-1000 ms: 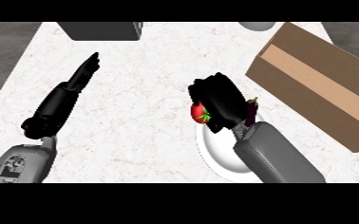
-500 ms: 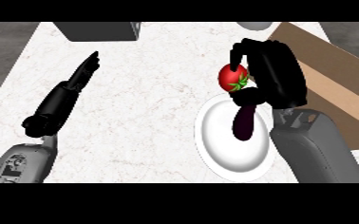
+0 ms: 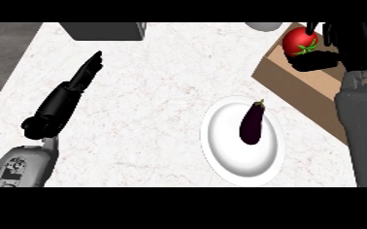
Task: Pick the tomato from the plate and place it in the cardboard box
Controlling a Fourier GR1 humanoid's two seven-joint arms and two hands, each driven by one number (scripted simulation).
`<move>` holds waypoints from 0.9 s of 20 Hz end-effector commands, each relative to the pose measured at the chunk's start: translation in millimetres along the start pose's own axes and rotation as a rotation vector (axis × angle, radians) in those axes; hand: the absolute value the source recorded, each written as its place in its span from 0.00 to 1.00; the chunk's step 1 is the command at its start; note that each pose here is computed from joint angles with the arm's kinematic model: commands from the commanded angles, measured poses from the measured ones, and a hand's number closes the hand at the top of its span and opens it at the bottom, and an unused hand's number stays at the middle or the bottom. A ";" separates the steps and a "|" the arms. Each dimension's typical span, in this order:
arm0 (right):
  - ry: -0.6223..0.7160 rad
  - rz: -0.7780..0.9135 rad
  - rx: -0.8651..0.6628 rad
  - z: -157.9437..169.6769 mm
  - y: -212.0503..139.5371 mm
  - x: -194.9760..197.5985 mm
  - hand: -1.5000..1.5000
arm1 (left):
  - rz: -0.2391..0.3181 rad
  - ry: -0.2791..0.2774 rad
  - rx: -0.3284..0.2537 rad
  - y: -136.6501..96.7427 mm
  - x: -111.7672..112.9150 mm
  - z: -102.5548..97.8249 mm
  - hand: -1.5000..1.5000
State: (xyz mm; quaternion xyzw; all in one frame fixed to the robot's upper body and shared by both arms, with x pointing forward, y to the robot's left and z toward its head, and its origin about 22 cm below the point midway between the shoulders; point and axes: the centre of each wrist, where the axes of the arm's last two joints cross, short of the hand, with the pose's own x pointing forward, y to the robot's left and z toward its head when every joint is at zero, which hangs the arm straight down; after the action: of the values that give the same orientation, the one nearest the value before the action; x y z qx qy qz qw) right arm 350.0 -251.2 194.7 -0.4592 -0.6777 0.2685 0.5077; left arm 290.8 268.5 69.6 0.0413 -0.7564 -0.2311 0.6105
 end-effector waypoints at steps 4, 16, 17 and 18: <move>0.087 0.144 0.094 -42.1 -29.6 -71.9 1.00 | 0.005 -0.003 -0.009 15.7 2.0 -3.9 0.50; 0.229 0.273 0.575 -33.9 -23.0 -165.7 1.00 | -0.005 -0.016 0.001 -12.3 -3.0 -0.8 0.50; 0.266 0.258 0.579 -32.8 -31.1 -184.7 1.00 | 0.001 -0.027 -0.025 3.5 4.4 -9.8 0.50; 0.267 0.242 0.621 -40.6 -24.3 -171.2 1.00 | -0.001 -0.025 -0.004 0.6 8.9 -13.1 0.50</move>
State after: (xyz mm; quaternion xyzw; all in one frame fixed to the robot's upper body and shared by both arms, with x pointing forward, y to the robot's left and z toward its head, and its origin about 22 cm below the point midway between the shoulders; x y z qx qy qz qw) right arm 388.8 -400.1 153.9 -0.4170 -0.4685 0.4400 0.6427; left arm 294.3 262.1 70.8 0.0372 -0.7609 -0.2355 0.6035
